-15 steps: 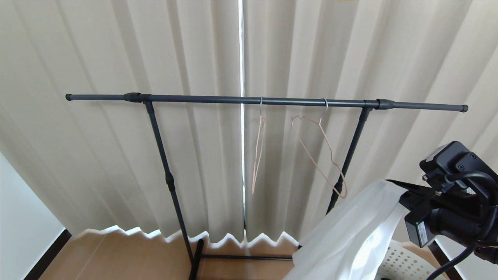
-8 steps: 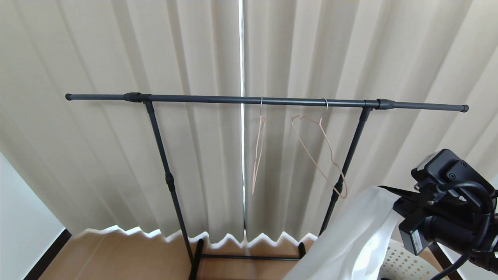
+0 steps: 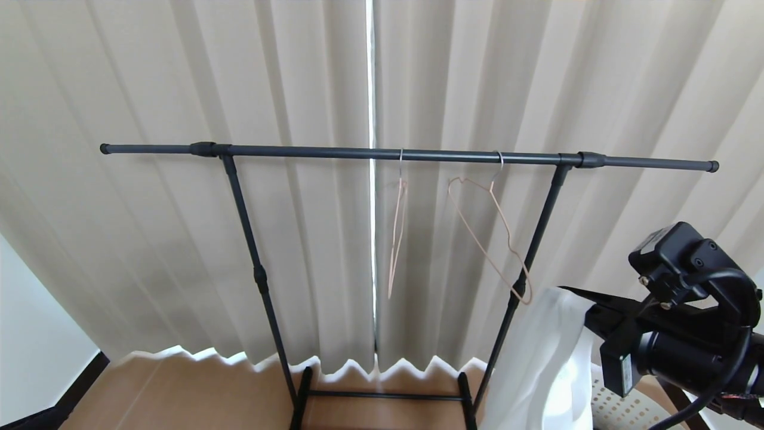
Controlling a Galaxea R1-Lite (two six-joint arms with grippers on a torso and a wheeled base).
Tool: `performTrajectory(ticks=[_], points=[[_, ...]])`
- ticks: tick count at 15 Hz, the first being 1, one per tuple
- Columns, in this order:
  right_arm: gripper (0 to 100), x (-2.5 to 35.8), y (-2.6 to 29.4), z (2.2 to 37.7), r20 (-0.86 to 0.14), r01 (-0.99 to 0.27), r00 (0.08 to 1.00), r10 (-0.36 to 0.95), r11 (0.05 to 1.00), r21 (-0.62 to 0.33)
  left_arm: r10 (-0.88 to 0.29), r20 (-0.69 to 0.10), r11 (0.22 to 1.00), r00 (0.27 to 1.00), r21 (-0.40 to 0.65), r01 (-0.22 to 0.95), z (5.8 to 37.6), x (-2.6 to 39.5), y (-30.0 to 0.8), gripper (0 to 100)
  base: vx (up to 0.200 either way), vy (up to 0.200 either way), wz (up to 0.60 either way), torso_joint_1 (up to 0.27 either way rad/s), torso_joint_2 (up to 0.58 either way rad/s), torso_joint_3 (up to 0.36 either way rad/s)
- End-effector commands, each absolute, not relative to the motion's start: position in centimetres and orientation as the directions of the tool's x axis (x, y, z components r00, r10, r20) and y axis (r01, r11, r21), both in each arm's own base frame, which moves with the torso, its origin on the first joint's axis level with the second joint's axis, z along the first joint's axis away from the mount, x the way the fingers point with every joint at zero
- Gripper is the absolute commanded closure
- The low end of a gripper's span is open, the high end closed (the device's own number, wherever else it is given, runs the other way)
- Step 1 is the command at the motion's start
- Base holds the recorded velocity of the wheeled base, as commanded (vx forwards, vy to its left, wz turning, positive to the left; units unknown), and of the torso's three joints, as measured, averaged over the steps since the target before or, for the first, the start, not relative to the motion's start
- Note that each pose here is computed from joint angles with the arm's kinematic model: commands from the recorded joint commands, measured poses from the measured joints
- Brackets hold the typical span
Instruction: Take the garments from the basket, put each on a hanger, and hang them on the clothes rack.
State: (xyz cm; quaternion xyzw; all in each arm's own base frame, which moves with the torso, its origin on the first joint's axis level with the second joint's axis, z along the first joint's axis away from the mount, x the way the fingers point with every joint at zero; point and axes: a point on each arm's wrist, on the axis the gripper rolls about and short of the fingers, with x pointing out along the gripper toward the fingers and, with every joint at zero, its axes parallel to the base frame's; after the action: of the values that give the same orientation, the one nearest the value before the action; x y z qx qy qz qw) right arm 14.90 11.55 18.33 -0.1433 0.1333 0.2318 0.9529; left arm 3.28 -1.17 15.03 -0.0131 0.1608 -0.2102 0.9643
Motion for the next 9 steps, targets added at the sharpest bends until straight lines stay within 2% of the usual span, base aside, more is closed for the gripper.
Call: performTrajectory(ticks=[1, 4, 6, 9], points=[[100, 16.0, 12.7, 17.4, -0.364, -0.473, 0.847, 0.388, 0.862, -0.183, -0.638, -0.422, 0.767, 0.644, -0.277, 0.579, 16.7, 9.1, -6.0, 0, 0.0, 0.0, 0.0, 0.0, 0.0, 0.0], [100, 17.5, 15.7, 18.0, -0.31, -0.399, 0.892, 0.33, 0.896, -0.194, -0.632, -0.455, 0.768, 0.628, -0.26, 0.585, 17.3, 12.2, -8.6, 0, 0.0, 0.0, 0.0, 0.0, 0.0, 0.0], [100, 20.2, 18.2, 19.5, -0.258, -0.277, 0.942, 0.215, 0.932, -0.234, -0.626, -0.508, 0.768, 0.592, -0.267, 0.582, 17.1, 15.0, -11.0, 0, 0.0, 0.0, 0.0, 0.0, 0.0, 0.0], [100, 21.7, 19.7, 19.5, -0.239, -0.215, 0.958, 0.16, 0.951, -0.224, -0.609, -0.555, 0.784, 0.567, -0.314, 0.535, 16.7, 18.3, -14.7, 0, 0.0, 0.0, 0.0, 0.0, 0.0, 0.0]])
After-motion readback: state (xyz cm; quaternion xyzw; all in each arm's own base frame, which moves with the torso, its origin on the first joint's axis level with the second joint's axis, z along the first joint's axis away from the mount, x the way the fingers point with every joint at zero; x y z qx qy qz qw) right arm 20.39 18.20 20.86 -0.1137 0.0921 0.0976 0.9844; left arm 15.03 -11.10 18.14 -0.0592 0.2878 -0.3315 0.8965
